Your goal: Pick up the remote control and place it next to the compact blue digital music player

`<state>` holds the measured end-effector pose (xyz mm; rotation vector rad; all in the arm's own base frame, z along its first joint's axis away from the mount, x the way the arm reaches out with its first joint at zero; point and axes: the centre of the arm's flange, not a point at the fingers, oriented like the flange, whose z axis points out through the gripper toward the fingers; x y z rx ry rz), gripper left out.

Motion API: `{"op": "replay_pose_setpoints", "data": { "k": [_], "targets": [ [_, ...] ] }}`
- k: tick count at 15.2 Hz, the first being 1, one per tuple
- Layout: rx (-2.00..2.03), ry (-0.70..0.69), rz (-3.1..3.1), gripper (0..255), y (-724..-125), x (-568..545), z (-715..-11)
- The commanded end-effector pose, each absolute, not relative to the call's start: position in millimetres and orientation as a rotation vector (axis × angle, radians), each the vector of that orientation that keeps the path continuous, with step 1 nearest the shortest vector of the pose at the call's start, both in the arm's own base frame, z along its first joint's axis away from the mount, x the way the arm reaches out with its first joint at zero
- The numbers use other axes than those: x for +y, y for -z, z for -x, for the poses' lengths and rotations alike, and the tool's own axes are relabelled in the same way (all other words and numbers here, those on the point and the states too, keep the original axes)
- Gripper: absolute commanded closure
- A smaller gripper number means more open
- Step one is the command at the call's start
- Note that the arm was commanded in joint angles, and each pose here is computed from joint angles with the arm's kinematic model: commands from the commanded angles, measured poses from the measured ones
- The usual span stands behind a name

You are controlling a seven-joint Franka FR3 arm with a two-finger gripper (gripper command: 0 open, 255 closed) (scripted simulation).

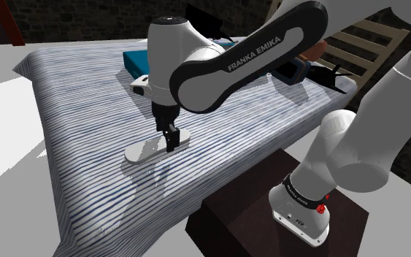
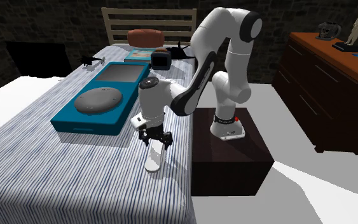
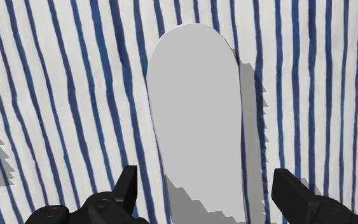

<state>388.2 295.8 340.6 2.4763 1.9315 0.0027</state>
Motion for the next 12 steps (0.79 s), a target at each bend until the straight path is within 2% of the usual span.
{"op": "replay_pose_setpoints", "data": {
  "k": [1,8,9,12],
  "targets": [
    [1.932,-0.004,-2.476,0,-333.6,295.6,-389.0],
    [1.932,-0.004,-2.476,0,-333.6,295.6,-389.1],
    [1.932,-0.004,-2.476,255,-333.6,295.7,-389.1],
    [1.932,-0.004,-2.476,255,-333.6,295.6,-389.1]
  ]
}}
